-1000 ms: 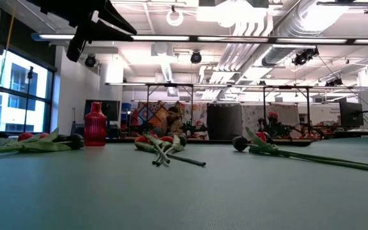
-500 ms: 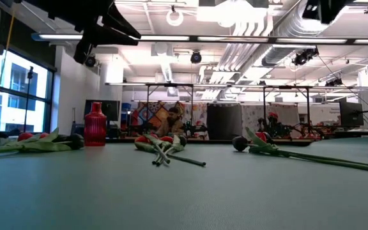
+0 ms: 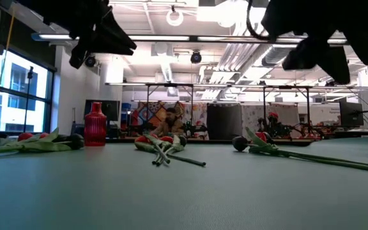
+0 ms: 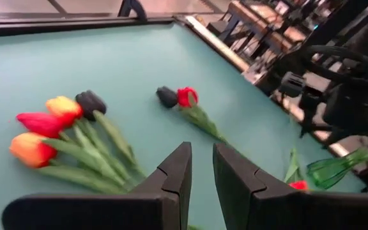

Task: Sort flowers into vase by color
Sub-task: Put the orange flower into the green vase

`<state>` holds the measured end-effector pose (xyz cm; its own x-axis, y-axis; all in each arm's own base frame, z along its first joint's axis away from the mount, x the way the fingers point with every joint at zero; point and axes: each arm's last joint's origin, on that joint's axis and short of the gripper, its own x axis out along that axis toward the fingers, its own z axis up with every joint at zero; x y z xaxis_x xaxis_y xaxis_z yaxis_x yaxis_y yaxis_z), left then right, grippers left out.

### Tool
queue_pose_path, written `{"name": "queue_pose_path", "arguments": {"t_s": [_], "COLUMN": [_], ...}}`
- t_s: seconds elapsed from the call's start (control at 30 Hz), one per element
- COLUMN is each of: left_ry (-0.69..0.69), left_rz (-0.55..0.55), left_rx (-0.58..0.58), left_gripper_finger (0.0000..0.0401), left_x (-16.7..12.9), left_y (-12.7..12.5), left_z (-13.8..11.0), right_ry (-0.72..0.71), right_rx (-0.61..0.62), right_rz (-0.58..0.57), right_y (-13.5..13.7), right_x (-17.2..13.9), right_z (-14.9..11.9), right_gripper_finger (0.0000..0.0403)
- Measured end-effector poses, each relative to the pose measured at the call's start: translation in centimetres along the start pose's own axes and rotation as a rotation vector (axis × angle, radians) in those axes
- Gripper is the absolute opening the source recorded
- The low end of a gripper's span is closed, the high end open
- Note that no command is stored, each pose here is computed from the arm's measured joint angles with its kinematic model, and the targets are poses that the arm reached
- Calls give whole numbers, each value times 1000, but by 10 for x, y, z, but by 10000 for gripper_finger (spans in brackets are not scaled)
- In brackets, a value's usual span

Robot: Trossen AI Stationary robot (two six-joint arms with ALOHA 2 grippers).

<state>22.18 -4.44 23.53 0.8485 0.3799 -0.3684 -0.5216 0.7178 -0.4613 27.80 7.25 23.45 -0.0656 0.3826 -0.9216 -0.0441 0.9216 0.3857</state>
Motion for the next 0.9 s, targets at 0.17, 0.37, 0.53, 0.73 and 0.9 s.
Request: {"name": "queue_pose_path", "arguments": {"t_s": [0.17, 0.37, 0.53, 0.73, 0.9], "left_ry": [29, 38, 45, 72, 91], "left_rz": [15, 21, 34, 24, 38], "left_rx": [30, 48, 56, 55, 35], "left_gripper_finger": [50, 50, 50, 50, 50], "left_x": [-2, -2, -2, -2, -2], "left_y": [1, 2, 3, 4, 6], "left_z": [-4, -5, -6, -7, -9], "right_ry": [38, 53, -7, -20, -70], "right_rx": [4, 15, -11, -81, -147], "right_rz": [41, 60, 84, 33, 0], "right_y": [-9, -11, -2, 8, 15], "right_x": [37, 66, 78, 83, 86], "right_z": [-10, -21, -20, -22, -20], "right_gripper_finger": [169, 169, 169, 169, 169]}}
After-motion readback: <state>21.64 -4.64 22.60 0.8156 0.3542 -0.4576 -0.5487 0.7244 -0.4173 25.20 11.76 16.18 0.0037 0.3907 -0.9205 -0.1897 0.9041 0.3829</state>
